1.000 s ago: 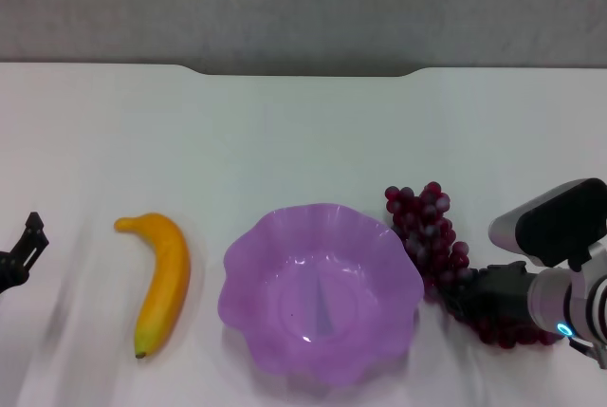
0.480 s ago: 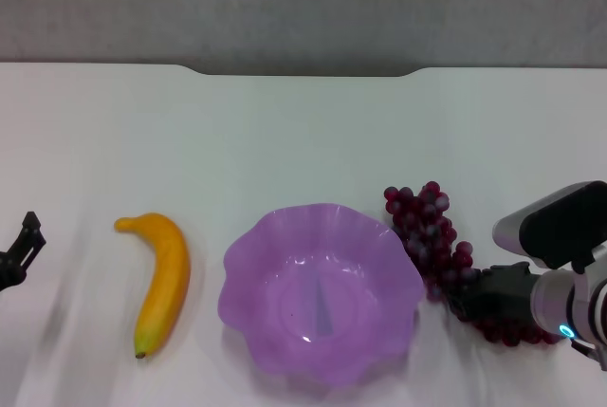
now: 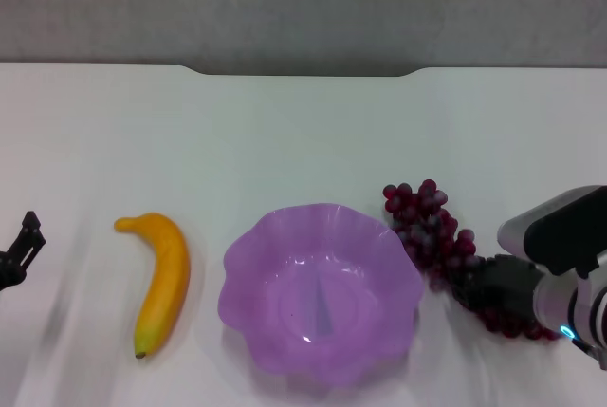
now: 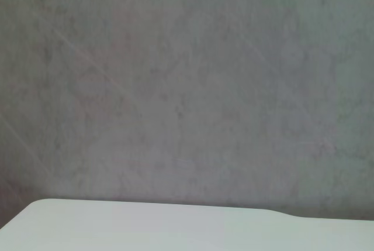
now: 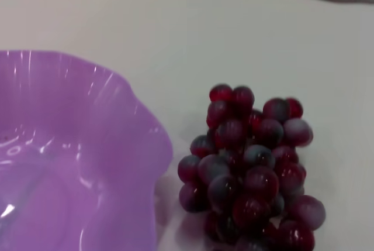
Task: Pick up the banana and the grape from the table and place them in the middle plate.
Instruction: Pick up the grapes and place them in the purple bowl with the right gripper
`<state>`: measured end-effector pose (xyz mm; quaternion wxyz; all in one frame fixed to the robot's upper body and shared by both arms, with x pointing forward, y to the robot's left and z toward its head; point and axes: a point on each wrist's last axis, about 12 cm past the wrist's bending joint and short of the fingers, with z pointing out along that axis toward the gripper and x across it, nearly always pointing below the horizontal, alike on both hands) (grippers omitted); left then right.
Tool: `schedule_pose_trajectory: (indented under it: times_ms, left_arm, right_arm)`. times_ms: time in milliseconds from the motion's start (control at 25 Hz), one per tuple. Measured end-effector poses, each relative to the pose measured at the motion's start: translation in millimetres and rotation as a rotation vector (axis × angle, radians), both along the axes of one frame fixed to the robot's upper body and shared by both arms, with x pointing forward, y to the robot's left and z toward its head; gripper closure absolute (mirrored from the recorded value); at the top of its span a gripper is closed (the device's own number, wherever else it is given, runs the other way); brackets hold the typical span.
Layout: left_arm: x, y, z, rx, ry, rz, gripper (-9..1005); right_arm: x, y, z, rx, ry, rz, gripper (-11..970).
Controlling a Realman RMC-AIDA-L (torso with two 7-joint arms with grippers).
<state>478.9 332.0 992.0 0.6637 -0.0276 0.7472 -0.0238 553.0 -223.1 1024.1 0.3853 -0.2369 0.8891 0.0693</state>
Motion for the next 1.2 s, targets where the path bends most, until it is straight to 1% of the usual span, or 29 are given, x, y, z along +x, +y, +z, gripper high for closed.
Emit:
schedule_pose_trajectory:
  times_ms: [200,520,720,1040,1200]
  left_arm:
    - [0.0,0,0.0,0.0,0.0,0.0,105]
    - [-0.7,0,-0.3,0.0,0.001,0.001,105]
    - [-0.6,0,-0.2,0.0,0.001,0.001,105]
    - [-0.5,0,-0.2,0.0,0.001,0.002,105]
    - [-0.6,1,-0.3,0.0,0.001,0.003,105]
  right_arm:
    - [-2.8,-3,-1.8,0.004,-0.041,-0.022,584]
    - [-7.4,-4,-2.6,0.005,-0.166,-0.051,621]
    - [-11.5,-5,-4.2,0.004,-0.21,-0.06,629]
    - [-8.2,-5,4.9,0.014,-0.31,-0.079,654]
    - [-4.5,-4,13.7,0.007,-0.38,-0.074,656]
